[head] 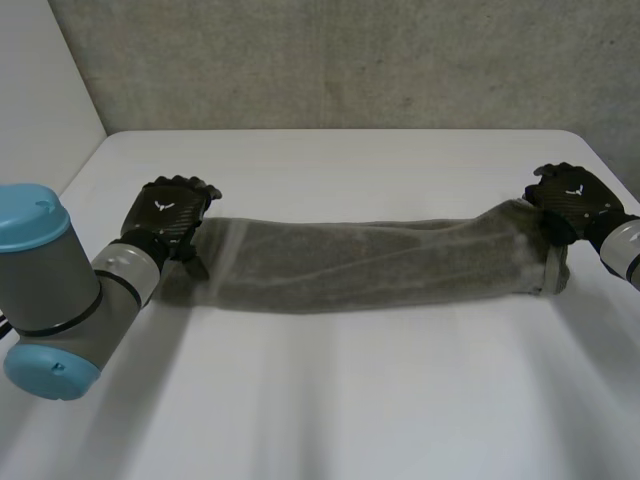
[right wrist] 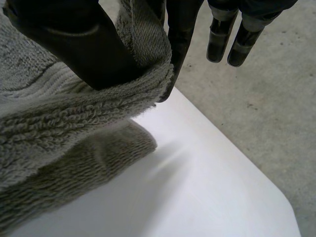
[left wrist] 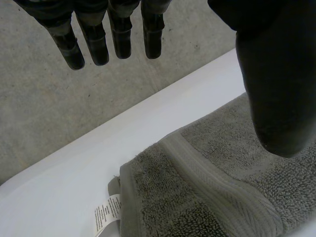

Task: Fold the towel.

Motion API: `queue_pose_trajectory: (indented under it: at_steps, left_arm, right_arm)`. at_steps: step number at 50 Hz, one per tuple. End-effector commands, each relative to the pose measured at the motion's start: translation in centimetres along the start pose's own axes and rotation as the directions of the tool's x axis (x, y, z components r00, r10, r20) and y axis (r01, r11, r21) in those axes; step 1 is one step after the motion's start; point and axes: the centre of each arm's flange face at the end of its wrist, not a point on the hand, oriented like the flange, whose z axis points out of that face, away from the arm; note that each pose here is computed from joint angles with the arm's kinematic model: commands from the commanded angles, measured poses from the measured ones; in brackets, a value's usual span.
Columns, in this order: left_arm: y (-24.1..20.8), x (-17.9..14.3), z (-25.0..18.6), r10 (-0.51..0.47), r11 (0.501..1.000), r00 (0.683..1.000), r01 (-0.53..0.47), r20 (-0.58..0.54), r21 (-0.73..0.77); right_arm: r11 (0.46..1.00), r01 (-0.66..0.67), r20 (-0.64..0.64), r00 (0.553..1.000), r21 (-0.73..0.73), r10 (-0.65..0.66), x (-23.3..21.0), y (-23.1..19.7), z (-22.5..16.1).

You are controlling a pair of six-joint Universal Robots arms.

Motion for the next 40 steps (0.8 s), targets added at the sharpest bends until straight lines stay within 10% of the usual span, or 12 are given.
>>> queue_pose_trajectory:
  at_steps: [1,20,40]
  left_arm:
    - [0.1,0.0,0.0,0.000,1.000,1.000,0.000,0.003,-0.003]
    - [0.1,-0.1,0.1,0.001,1.000,1.000,-0.001,0.006,0.009]
    - [0.2,0.1,0.0,0.001,1.000,1.000,-0.001,0.001,0.007]
  right_arm:
    - [1.000,0.004,-0.034,0.999,0.021,-0.003,1.1,0.1,0.8]
    - [0.988,-0.073,-0.102,0.991,0.135,0.087,2.9,-0.4,1.9]
    - [0.994,-0.083,-0.171,0.983,-0.076,0.069,3.3,5.4,3.8]
